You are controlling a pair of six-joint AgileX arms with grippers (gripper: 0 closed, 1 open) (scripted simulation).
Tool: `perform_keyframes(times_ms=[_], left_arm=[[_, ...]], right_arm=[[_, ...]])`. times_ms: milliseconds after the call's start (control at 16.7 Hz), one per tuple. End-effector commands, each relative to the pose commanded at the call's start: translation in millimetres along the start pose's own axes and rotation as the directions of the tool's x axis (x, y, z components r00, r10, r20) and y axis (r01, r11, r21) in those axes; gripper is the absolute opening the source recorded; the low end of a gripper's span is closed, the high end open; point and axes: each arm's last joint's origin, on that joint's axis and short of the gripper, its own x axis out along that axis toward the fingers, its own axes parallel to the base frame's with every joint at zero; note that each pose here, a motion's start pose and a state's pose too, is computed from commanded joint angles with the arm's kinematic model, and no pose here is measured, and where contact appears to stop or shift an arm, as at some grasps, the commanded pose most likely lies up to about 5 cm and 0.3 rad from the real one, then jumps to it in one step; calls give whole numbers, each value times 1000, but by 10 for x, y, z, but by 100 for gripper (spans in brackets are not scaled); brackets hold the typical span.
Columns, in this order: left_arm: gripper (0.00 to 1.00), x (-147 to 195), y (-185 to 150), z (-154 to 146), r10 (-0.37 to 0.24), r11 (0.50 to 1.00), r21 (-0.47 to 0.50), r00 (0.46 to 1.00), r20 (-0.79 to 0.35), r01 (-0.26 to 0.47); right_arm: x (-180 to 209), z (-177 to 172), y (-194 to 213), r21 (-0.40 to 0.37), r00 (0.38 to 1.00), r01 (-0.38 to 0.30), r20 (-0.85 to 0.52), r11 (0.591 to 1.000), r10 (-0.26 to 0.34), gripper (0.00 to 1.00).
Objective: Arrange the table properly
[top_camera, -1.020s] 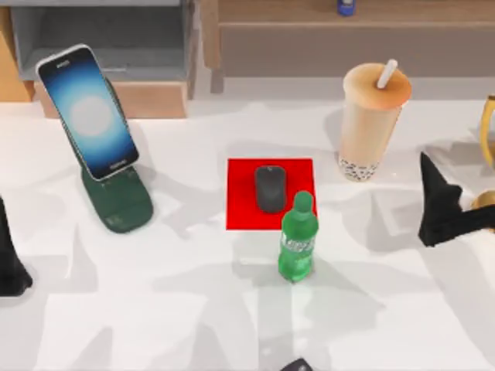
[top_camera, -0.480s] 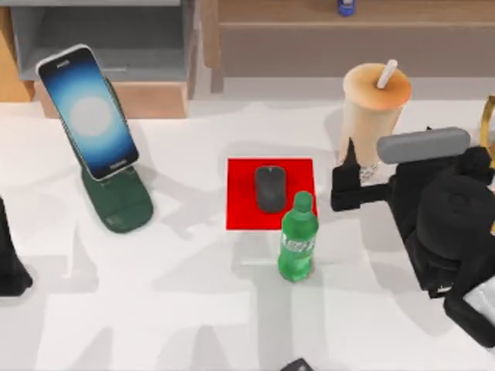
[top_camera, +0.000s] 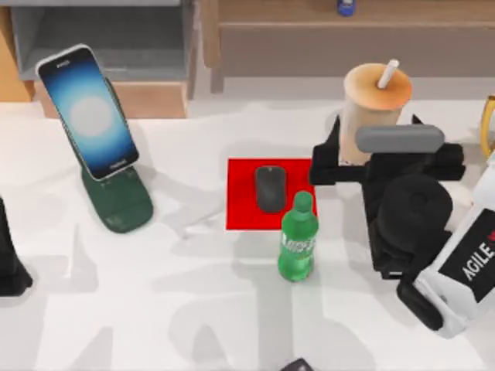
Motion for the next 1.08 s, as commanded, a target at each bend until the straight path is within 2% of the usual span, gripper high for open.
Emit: perform_keyframes(times_ms=[300, 660, 900, 1080], left_arm=[[100, 0, 0, 0, 0, 1000, 0, 1000, 0, 0], [100, 0, 0, 0, 0, 1000, 0, 1000, 0, 0], [100, 0, 0, 0, 0, 1000, 0, 1000, 0, 0], [100, 0, 0, 0, 0, 1000, 0, 1000, 0, 0]], right_arm=[[11, 2, -16, -1, 1000, 2, -2, 1000, -2, 100], [281, 0, 0, 0, 1000, 0, 0, 1000, 0, 100], [300, 0, 0, 0, 1000, 0, 0, 1000, 0, 100], [300, 0, 0, 0, 1000, 0, 0, 1000, 0, 77]])
